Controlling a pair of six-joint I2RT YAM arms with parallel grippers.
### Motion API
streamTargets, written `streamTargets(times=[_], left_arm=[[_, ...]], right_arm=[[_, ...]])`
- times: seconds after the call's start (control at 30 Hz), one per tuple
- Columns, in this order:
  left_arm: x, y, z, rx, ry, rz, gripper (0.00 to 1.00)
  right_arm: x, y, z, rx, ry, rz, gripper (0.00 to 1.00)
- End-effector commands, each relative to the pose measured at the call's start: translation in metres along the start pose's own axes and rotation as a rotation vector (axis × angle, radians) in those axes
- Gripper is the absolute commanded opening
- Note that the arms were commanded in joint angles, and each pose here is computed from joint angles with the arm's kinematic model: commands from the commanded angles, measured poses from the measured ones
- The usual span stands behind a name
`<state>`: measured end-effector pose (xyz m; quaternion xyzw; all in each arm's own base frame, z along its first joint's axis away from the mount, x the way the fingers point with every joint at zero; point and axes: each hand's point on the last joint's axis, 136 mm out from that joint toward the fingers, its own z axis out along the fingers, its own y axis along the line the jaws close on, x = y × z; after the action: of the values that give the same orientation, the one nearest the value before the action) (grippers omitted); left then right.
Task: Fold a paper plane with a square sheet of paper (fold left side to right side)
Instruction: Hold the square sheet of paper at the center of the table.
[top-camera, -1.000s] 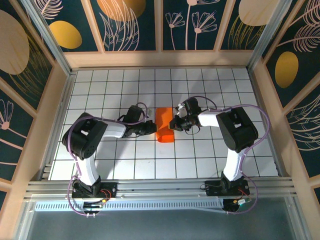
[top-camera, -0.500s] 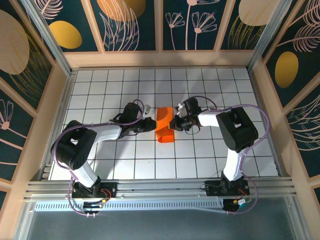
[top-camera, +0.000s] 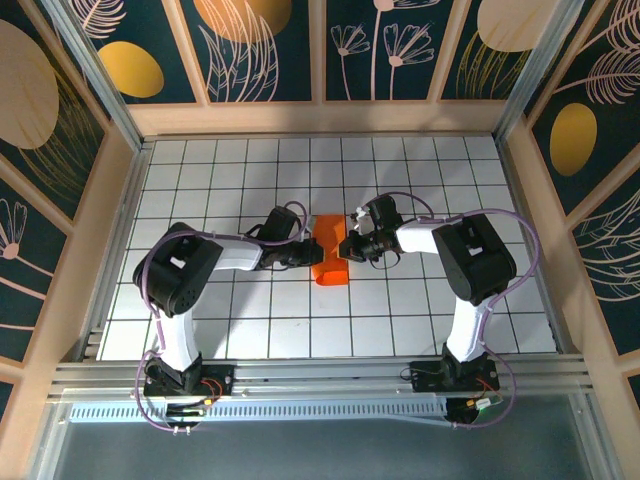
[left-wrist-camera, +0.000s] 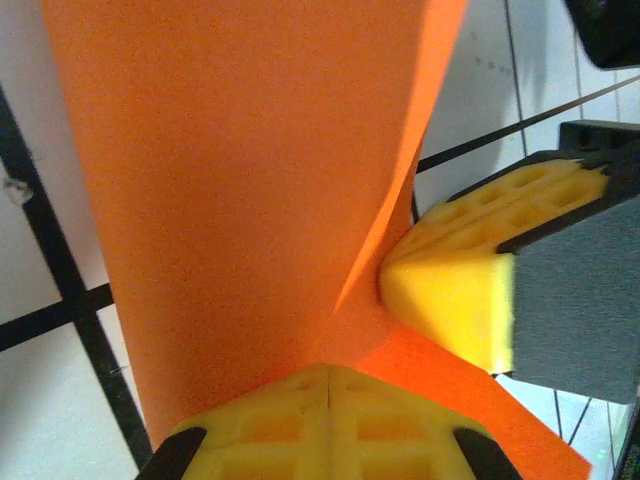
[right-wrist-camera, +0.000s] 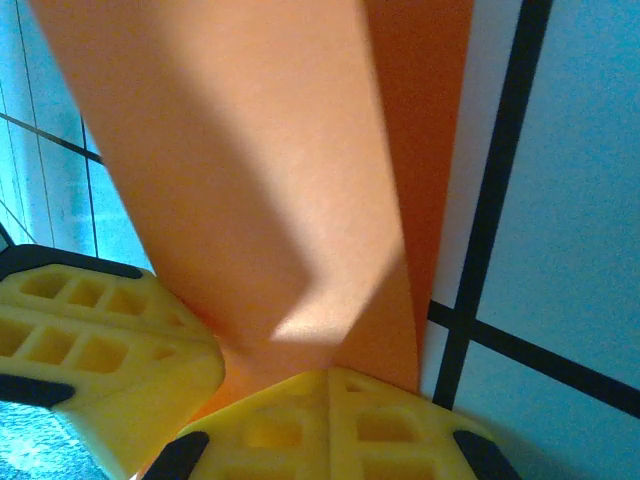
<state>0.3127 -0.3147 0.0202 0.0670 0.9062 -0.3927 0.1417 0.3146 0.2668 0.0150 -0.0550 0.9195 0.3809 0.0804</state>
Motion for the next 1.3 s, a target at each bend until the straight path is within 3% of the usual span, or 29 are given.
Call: streamTargets(times=[0.0,0.27,0.7,1.27], left_arm=[[0.007,0.009,0.005,-0.031,0.025,0.007,0.0],[0.02,0.025,0.01,-0.078,0.058,-0.019,0.0],[0.027,0.033,0.011,-0.096,0.073,-0.039,0.0],[0.036,0.037,0.009,-0.1,0.087,-0.051,0.0]], right_arm=[[0.027,-0.056,0.01,0.21,0.064,0.061,0.0],[0.019,-0.041,0.007,0.161,0.048,0.047,0.0],[-0.029,0.037,-0.019,-0.086,-0.086,-0.051,0.0],[-0.037,0.042,0.024,-0.105,-0.017,-0.072,0.0]])
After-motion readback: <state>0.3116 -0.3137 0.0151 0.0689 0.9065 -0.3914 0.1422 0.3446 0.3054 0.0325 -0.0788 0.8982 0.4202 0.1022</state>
